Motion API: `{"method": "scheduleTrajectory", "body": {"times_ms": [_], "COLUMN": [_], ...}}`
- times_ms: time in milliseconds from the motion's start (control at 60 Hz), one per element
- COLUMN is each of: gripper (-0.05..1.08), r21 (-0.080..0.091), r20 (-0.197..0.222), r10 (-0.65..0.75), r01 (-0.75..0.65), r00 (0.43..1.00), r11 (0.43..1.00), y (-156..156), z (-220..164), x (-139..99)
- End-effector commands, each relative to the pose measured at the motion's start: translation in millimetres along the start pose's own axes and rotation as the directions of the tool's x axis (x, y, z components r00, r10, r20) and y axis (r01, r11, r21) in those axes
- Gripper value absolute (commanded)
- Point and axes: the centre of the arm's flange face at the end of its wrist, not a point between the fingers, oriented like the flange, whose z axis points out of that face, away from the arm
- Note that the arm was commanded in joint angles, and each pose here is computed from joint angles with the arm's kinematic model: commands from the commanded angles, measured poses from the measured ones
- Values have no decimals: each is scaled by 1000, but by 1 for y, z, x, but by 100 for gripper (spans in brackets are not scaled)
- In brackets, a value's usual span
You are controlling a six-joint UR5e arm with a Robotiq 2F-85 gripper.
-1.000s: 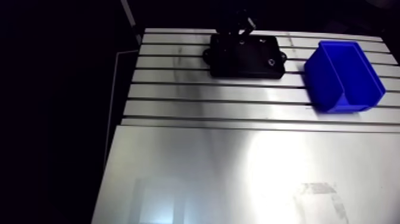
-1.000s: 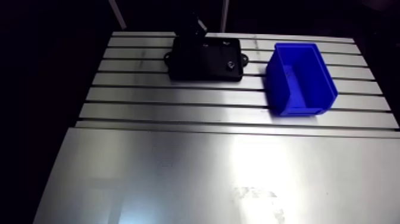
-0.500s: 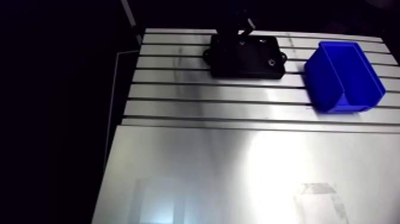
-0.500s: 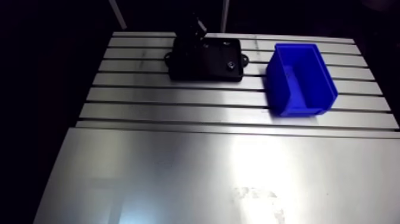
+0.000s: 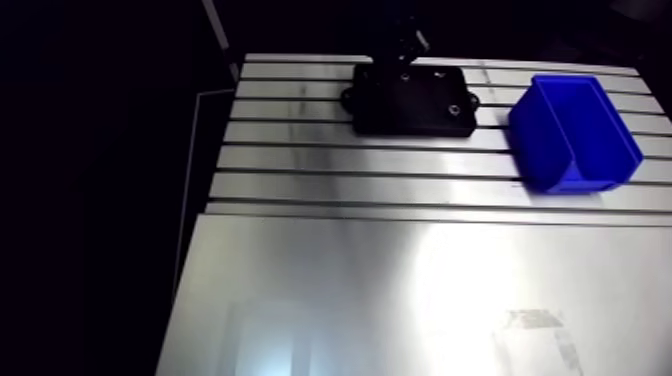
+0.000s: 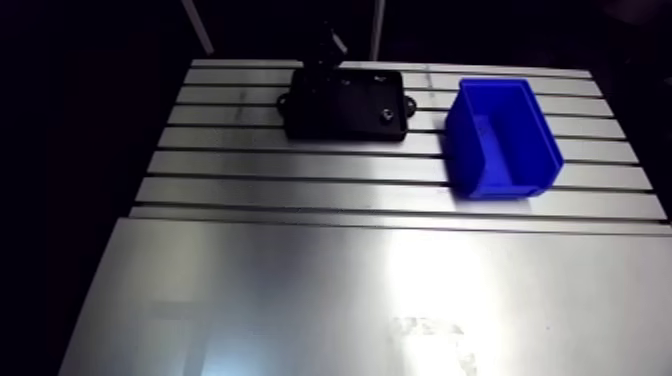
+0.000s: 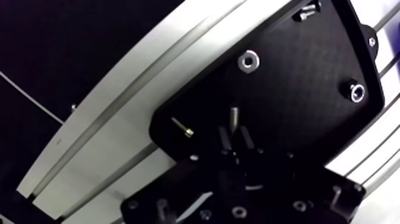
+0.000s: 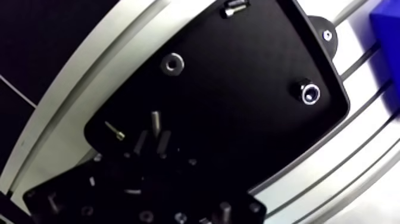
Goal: Pick up the M10 bolt from the tray and put it into the blue bin.
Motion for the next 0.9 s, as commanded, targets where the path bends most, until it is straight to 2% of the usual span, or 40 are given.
{"method": "scheduleTrajectory", "body": {"times_ms": [17,100,200,233,333,567,633,650,667,700,750,767,850,900], "gripper": [103,103,102,102,101,98,98,98,98,99,99,99,100,100], "r21": [22,32,54,54,70,77,72,65,65,51,45,38,27,17], "r20": [-26,-40,-72,-72,-115,-149,-149,-142,-142,-127,-118,-110,-118,-123], "r10": [-5,-38,-136,-136,-215,-339,-394,-423,-423,-480,-507,-533,-582,-635], "r01": [6,39,140,140,224,352,407,435,435,489,514,540,589,641], "r00": [1000,998,988,988,970,929,907,895,895,868,854,839,804,763], "r11": [1000,999,989,989,972,933,911,898,898,871,856,841,808,767], "y": [2,3,9,9,16,28,30,31,31,32,32,33,37,42], "z": [-24,-38,-67,-67,-101,-143,-153,-156,-156,-162,-164,-166,-179,-190], "x": [-4,-10,-18,-18,-23,-34,-36,-37,-37,-37,-37,-37,-39,-40]}}
